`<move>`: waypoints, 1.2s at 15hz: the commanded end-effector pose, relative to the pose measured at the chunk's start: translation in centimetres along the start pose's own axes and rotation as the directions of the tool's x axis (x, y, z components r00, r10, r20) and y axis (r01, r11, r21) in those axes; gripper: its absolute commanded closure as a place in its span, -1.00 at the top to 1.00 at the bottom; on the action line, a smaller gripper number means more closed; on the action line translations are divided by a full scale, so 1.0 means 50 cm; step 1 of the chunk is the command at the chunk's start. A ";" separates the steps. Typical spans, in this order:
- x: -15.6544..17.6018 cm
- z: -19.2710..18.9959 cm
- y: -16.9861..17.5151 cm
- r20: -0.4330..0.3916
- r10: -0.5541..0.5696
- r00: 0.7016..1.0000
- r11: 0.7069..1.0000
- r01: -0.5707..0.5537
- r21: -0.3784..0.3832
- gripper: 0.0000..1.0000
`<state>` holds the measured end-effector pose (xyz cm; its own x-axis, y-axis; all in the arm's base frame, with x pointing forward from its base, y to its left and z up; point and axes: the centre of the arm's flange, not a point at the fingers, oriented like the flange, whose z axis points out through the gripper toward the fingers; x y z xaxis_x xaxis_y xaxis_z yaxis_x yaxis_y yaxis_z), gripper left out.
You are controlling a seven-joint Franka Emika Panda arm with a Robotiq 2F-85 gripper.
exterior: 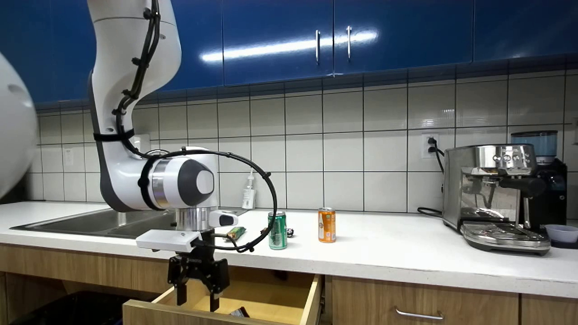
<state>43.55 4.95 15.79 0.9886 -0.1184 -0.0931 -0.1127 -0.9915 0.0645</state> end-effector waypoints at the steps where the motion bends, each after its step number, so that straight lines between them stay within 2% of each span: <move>1: -0.003 -0.069 0.003 0.033 0.011 0.999 1.000 -0.011 -0.004 1.00; 9: 0.064 -0.181 0.032 0.031 0.026 0.999 1.000 -0.026 -0.005 1.00; 18: 0.143 -0.294 0.104 -0.003 0.125 0.992 0.992 -0.125 0.031 1.00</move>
<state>49.84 0.85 27.93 0.9730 -0.2182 -0.0754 -0.2144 -0.9752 0.0551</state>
